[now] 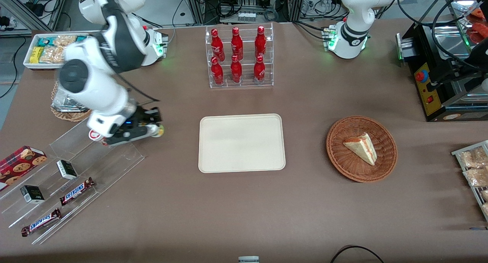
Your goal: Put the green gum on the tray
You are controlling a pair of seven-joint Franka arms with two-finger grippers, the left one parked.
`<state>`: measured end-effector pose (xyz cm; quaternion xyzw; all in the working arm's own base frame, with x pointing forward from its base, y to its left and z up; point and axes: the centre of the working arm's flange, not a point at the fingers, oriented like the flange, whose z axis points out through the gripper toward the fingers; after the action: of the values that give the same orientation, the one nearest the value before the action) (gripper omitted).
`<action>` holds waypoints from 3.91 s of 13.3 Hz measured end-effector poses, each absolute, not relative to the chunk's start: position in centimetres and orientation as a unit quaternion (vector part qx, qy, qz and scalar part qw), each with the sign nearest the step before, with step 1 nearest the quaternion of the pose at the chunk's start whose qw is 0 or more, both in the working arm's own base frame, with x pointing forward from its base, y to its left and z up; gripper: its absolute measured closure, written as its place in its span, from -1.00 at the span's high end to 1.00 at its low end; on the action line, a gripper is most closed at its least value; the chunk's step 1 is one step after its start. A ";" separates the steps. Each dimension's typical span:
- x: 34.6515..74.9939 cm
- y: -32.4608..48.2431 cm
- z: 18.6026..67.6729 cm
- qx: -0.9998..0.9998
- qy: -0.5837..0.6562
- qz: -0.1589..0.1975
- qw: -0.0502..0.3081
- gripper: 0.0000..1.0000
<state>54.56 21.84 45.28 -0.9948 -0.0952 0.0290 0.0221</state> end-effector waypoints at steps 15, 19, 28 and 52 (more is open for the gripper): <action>48.5 46.3 27.8 -1.000 -0.011 -0.014 0.017 0.17; 47.6 49.0 24.8 -0.999 -0.017 -0.026 0.023 0.17; 48.0 48.7 23.2 -0.999 -0.014 -0.027 0.019 0.24; 53.3 2.5 57.2 -0.997 0.045 0.044 0.036 0.98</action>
<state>53.27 2.51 57.25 -0.9974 0.0449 0.0440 0.0364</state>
